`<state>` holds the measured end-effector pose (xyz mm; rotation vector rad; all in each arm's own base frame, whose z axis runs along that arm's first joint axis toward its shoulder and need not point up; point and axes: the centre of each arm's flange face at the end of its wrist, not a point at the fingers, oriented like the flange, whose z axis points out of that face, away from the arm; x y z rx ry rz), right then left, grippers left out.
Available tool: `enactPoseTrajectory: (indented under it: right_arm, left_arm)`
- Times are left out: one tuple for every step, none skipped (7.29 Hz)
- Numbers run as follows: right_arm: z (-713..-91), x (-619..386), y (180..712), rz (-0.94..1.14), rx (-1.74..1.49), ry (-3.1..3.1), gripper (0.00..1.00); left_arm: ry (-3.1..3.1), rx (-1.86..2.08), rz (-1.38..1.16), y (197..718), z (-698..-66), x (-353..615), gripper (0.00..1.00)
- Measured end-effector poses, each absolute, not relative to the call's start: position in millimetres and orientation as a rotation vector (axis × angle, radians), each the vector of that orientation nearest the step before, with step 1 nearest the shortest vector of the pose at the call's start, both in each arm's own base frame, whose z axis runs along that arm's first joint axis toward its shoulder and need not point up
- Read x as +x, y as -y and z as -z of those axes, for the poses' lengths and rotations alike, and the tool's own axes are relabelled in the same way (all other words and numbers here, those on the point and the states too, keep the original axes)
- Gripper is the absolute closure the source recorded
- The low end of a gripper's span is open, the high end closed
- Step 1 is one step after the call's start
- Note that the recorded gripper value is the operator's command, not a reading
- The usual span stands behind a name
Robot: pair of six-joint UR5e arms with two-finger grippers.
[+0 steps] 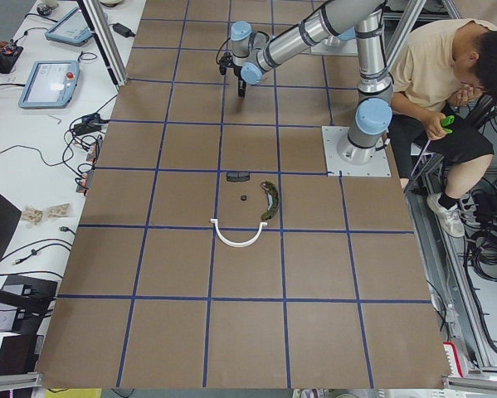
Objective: Place bearing gear from tray to pile
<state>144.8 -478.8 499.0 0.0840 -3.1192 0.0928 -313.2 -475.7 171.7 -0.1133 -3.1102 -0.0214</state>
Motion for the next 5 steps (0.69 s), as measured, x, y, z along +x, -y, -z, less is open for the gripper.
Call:
enactPoseTrajectory:
  right_arm:
    - [-498, 145, 479, -0.091, 0.083, 3.121, 0.0]
    - [-497, 145, 479, -0.091, 0.083, 3.121, 0.0]
    - [-497, 145, 479, -0.089, 0.083, 3.122, 0.0]
    - [-496, 145, 479, -0.084, 0.083, 3.124, 0.0]
    - [-494, 146, 478, -0.072, 0.084, 3.128, 0.0]
  left_arm:
    - [3.107, -0.107, 0.003, 485, -182, -307, 1.0]
    - [3.109, -0.104, 0.009, 500, -194, -286, 1.0]
    - [3.129, -0.101, 0.038, 520, -205, -250, 1.0]
    - [3.162, -0.096, 0.079, 540, -213, -197, 1.0]
    - [3.178, -0.107, 0.125, 555, -217, -135, 1.0]
